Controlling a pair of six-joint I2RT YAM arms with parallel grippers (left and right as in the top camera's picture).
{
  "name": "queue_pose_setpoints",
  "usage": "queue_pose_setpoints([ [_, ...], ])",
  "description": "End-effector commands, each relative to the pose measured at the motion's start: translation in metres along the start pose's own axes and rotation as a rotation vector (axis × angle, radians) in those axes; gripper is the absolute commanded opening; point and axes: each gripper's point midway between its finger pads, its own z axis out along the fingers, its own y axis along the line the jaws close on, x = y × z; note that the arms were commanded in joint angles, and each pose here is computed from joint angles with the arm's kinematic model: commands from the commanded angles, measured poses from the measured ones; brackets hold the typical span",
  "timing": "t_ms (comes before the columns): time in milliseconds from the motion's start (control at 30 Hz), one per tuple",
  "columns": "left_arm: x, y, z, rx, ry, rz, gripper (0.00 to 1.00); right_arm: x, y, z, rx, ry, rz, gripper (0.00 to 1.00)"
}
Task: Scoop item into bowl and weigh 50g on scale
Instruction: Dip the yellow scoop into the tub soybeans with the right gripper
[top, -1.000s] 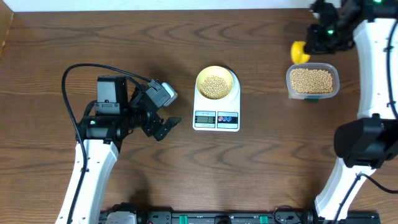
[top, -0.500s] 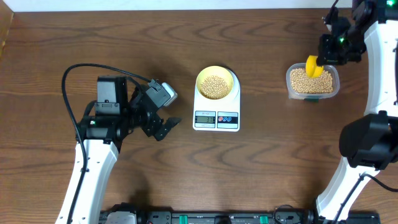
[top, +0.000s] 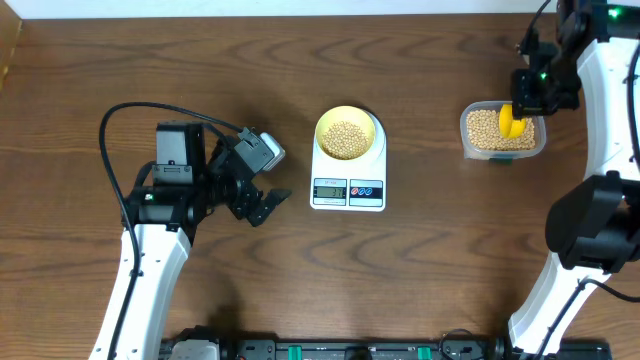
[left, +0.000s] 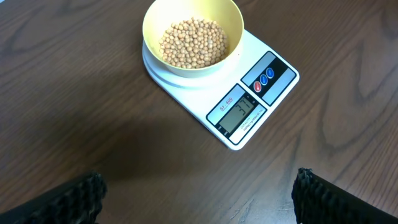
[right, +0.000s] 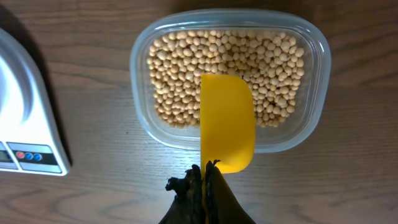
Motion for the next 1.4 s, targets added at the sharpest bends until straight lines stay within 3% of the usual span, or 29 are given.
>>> queue_pose_setpoints([
  [0, -0.006, 0.001, -0.002, -0.001, -0.012, -0.004, 0.97, 0.003, -0.002, -0.004, 0.019, -0.011, -0.015, 0.01],
  [1367, -0.006, 0.001, -0.002, -0.001, -0.013, -0.004, 0.98, -0.006, 0.014, 0.050, -0.123, -0.022, 0.002, 0.01],
])
